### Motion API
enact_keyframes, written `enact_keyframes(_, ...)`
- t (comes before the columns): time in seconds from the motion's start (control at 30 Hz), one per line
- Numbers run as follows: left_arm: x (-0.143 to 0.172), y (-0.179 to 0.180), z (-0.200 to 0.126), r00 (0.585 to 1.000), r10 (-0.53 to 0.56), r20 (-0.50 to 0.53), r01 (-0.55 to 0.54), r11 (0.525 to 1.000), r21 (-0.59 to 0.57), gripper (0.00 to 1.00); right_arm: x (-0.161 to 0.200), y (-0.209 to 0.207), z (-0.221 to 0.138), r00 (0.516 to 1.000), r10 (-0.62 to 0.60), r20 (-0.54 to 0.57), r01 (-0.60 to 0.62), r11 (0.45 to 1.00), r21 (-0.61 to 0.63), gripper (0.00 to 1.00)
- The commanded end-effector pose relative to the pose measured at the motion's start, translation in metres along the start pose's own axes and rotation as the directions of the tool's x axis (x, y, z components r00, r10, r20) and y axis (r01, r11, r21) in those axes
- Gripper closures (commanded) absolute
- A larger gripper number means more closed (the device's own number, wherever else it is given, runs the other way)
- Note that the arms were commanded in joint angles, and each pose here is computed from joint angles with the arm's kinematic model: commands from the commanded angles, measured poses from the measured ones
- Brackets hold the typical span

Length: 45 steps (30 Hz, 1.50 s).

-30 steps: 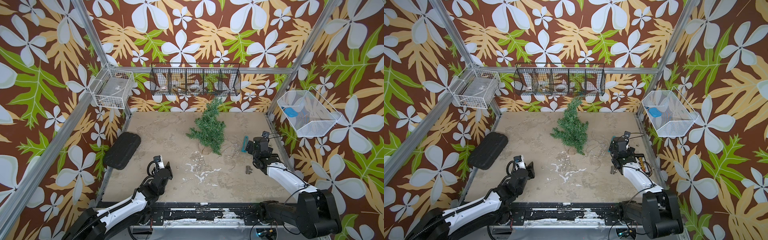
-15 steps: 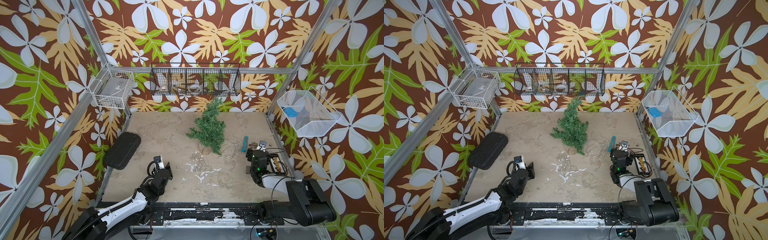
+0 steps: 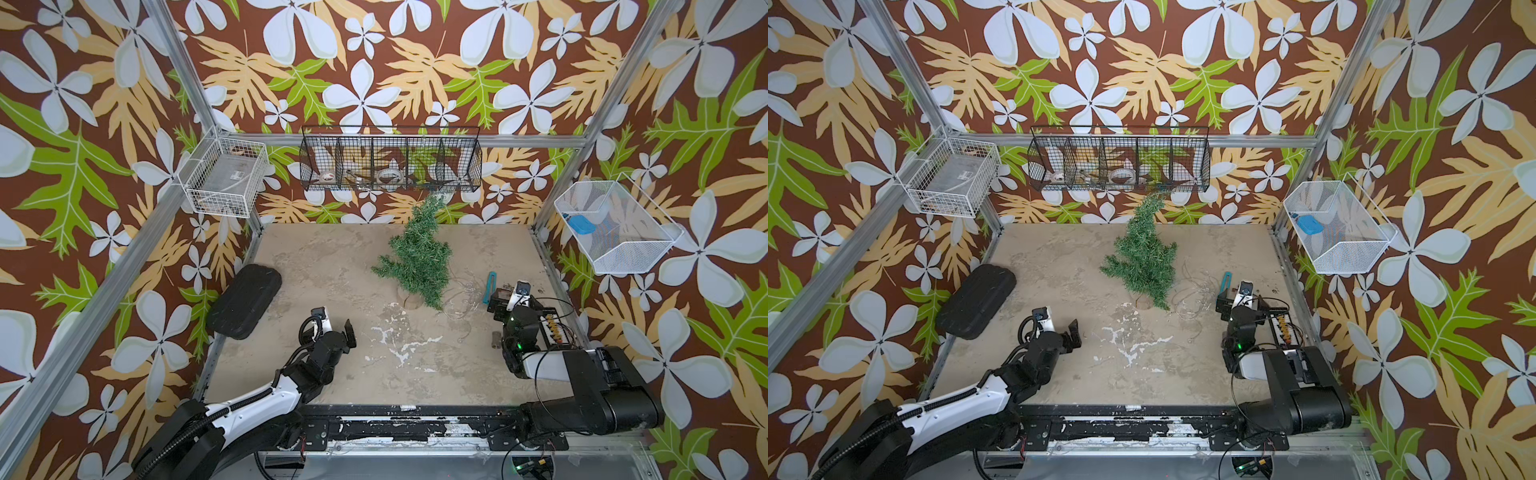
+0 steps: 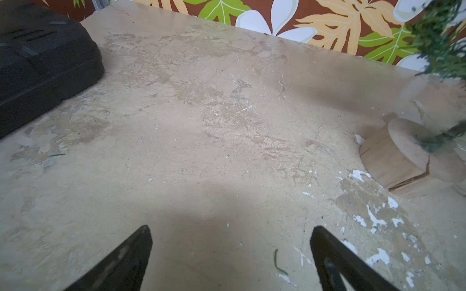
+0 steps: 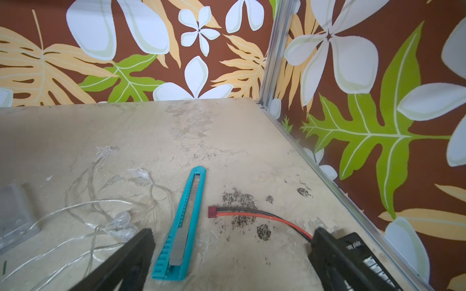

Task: Remove string lights from the small christmas tree
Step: Reset both arms

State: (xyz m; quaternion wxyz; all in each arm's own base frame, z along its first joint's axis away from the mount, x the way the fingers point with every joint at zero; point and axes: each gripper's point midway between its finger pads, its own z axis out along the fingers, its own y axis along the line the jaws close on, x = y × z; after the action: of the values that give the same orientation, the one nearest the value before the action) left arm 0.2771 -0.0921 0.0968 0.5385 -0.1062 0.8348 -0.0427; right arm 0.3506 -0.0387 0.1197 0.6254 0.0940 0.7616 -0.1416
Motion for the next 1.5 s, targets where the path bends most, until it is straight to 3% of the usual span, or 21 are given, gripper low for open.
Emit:
enact_keyframes(0.0,-0.028,-0.007,0.000,0.997,-0.033,0.067,0.034,0.999,-0.021,0.00,-0.017,0.001,-0.007,0.996,0.018,0.089,-0.017,1.000,-0.017,0.00)
enact_keyframes(0.13,-0.077,-0.022,-0.002,0.966,0.078,0.248,-0.071,0.997,-0.037,0.00,-0.016,0.003,-0.005,0.997,0.012,0.077,-0.011,1.000,-0.024,0.00)
enact_keyframes(0.23,-0.106,-0.017,-0.002,0.919,0.197,0.342,-0.150,0.976,-0.160,0.00,-0.014,0.008,-0.024,0.988,0.002,0.155,0.012,0.996,-0.092,0.00)
enact_keyframes(0.3,-0.112,-0.009,0.008,0.910,0.246,0.333,-0.179,0.959,-0.219,0.00,-0.019,0.014,-0.033,0.979,-0.029,0.204,0.050,0.994,-0.102,0.00)
enact_keyframes(0.43,-0.109,0.021,0.031,0.915,0.301,0.270,-0.233,0.938,-0.256,0.00,-0.012,0.019,-0.014,0.992,-0.034,0.120,0.048,0.992,-0.114,0.00)
enact_keyframes(0.5,-0.105,0.030,0.032,0.888,0.369,0.275,-0.306,0.919,-0.247,0.00,-0.011,0.019,-0.011,0.994,-0.024,0.103,0.037,0.992,-0.122,0.00)
enact_keyframes(0.63,-0.095,0.067,0.034,0.900,0.265,0.345,-0.185,0.951,-0.248,0.00,-0.007,0.024,0.003,0.998,-0.014,0.057,0.024,0.983,-0.179,0.00)
enact_keyframes(0.7,-0.094,0.064,0.040,0.902,0.281,0.329,-0.212,0.950,-0.230,0.00,-0.007,0.025,0.005,0.999,-0.004,0.050,0.014,0.979,-0.203,0.00)
enact_keyframes(0.8,-0.094,0.070,0.043,0.912,0.208,0.354,-0.150,0.971,-0.185,0.00,-0.007,0.024,0.005,0.999,-0.002,0.050,0.012,0.979,-0.202,0.00)
enact_keyframes(0.9,-0.090,0.094,0.029,0.890,0.110,0.442,-0.036,0.984,-0.173,0.00,-0.007,0.024,0.005,0.999,-0.003,0.050,0.013,0.979,-0.202,0.00)
enact_keyframes(0.93,-0.093,0.096,0.028,0.881,0.110,0.461,-0.031,0.984,-0.176,0.00,-0.007,0.025,0.005,0.999,-0.003,0.049,0.013,0.979,-0.203,0.00)
enact_keyframes(1.03,-0.086,0.079,0.049,0.917,0.152,0.370,-0.114,0.986,-0.122,0.00,-0.007,0.025,0.005,0.999,-0.003,0.049,0.013,0.979,-0.203,0.00)
enact_keyframes(1.47,-0.089,0.083,0.046,0.910,0.143,0.390,-0.096,0.986,-0.138,0.00,-0.007,0.024,0.005,0.999,0.000,0.048,0.010,0.978,-0.208,0.00)
